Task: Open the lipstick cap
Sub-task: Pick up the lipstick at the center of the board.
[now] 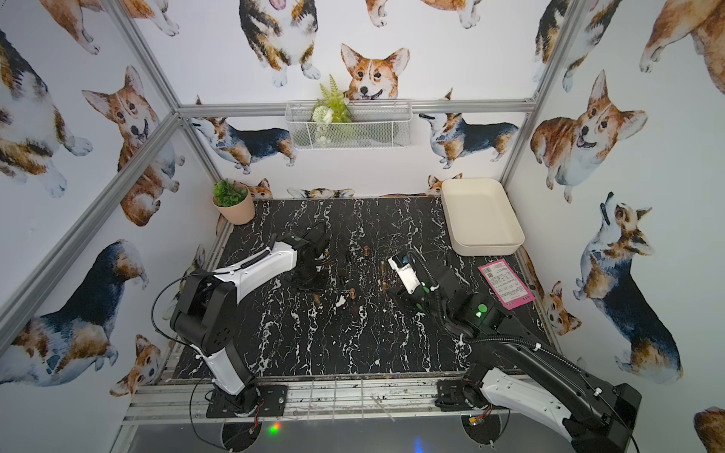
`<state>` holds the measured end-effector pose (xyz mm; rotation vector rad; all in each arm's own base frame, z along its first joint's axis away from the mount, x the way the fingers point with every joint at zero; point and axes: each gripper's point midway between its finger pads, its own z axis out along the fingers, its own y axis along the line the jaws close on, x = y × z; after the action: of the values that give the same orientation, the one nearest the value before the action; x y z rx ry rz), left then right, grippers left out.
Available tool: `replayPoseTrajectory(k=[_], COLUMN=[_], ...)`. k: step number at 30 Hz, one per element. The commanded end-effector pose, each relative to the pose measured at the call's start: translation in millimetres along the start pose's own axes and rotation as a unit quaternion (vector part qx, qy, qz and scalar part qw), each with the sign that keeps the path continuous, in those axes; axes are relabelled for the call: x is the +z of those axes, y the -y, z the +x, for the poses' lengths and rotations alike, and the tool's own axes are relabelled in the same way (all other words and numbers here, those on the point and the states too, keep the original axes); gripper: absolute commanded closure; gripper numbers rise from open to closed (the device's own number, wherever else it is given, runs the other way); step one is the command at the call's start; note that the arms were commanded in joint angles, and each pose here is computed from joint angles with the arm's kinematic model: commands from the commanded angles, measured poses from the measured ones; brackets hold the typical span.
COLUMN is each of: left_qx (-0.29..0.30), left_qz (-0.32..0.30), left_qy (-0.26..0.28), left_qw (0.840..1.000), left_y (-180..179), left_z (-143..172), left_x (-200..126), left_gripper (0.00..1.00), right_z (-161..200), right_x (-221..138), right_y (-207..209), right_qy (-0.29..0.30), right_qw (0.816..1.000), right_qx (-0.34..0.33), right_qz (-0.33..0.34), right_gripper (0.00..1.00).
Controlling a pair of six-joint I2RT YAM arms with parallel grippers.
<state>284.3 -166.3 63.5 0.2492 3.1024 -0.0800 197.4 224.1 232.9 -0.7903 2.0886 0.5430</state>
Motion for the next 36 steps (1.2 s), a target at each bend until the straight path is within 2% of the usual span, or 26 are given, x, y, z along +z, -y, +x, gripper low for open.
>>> replayPoseTrajectory(k=[1,8,13,19,25,27,31,36], left_qx=[0.002,0.007,0.008,0.011,0.015,0.02,0.037,0.053], left_qz=[-0.006,-0.011,-0.012,-0.01,0.047,0.077,0.148,0.217], left_qy=[-0.003,-0.01,-0.012,-0.004,0.015,0.021,0.037,0.053], left_qw=[1.0,1.0,1.0,1.0,0.999,0.997,0.988,0.973], left_y=[-3,-4,-4,-5,15,26,52,83], left_z=[0,2,3,3,6,8,20,35], left_x=[3,5,5,-11,-62,-85,-132,-178], left_gripper=[0.68,0.76,0.88,0.91,0.91,0.91,0.9,0.89], right_z=[-6,-5,-5,-7,-14,-18,-26,-28], right_x=[-1,0,-1,-1,-5,-7,-8,1], right_y=[2,1,2,0,-11,-23,-46,-72], right_qy=[0.012,0.011,0.013,0.014,0.02,0.028,0.038,0.011], right_qw=[1.0,1.0,1.0,1.0,0.999,0.997,0.991,0.985], right_qx=[-0.005,-0.006,-0.004,-0.004,-0.006,-0.008,-0.004,-0.033], right_qz=[0.005,0.005,0.005,0.0,-0.03,-0.065,-0.129,-0.171], right_gripper=[0.51,0.51,0.51,0.51,0.51,0.5,0.49,0.47])
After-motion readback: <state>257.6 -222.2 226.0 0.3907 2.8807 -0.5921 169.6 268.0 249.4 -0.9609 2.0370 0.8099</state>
